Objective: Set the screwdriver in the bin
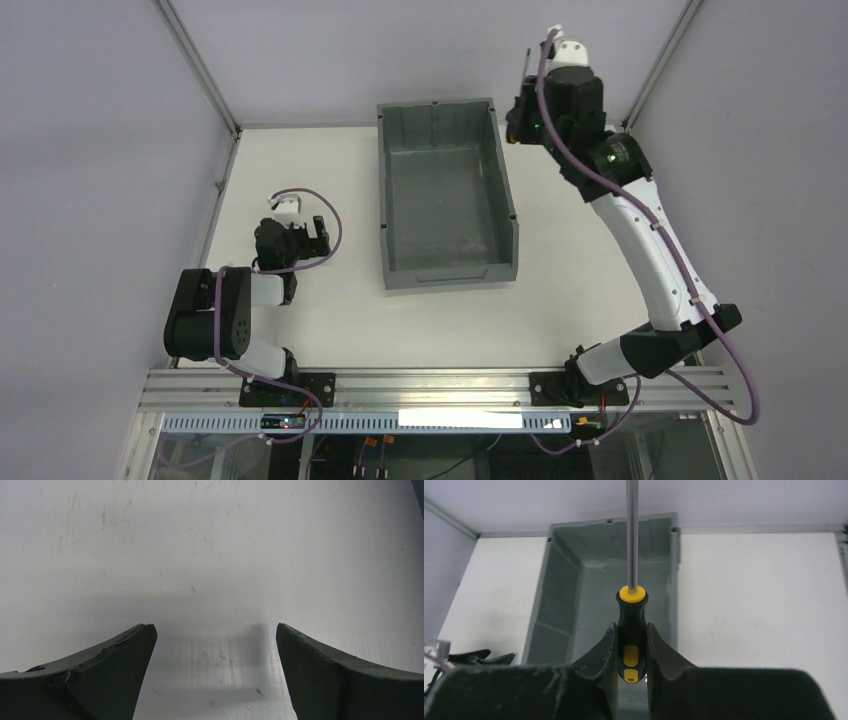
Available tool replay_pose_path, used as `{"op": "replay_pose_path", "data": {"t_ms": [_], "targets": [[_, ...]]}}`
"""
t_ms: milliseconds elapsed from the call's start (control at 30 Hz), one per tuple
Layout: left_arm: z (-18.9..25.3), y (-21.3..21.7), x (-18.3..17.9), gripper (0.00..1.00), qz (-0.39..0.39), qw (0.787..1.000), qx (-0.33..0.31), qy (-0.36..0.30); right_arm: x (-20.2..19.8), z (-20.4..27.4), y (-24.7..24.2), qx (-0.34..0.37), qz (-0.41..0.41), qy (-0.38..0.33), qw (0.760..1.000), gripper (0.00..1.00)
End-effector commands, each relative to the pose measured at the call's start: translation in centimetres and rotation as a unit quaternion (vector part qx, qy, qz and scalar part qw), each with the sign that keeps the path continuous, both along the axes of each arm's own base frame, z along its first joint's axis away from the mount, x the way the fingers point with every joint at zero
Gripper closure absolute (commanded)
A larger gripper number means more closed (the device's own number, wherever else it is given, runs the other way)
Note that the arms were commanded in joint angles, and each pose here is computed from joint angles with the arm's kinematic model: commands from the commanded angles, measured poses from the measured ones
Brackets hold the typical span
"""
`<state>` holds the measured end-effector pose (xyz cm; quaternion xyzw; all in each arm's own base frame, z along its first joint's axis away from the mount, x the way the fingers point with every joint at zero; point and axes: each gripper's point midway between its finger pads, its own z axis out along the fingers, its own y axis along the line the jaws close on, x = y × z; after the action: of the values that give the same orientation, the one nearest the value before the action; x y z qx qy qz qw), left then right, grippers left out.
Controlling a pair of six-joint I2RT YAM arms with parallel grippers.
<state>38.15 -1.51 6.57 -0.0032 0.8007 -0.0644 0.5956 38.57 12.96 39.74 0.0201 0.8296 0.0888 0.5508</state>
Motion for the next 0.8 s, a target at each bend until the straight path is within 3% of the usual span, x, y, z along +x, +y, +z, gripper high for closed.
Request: {"op": "replay_pose_path", "data": {"t_ms": [0, 200, 533, 767], "targets": [[1.5, -0.5, 0.9, 0.01, -0.012, 1.000, 0.005, -0.027, 0.3, 0.7, 5.2, -0.030, 0.023, -0.080, 0.996, 1.00], [1.5, -0.5, 0.9, 0.01, -0.011, 1.000, 0.005, -0.027, 1.2, -6.5, 11.9, -0.099, 0.092, -0.046, 0.990, 1.00], [1.5, -0.5, 0.9, 0.01, -0.011, 1.000, 0.005, -0.026, 3.8, -24.4, 15.2, -0.166, 0.082, 0.166, 0.969, 1.00], [1.5, -0.4, 0.9, 0.01, -0.011, 1.000, 0.005, -0.027, 3.8, -32.5, 15.7, -0.163, 0.061, 0.285, 0.943, 1.00]]}}
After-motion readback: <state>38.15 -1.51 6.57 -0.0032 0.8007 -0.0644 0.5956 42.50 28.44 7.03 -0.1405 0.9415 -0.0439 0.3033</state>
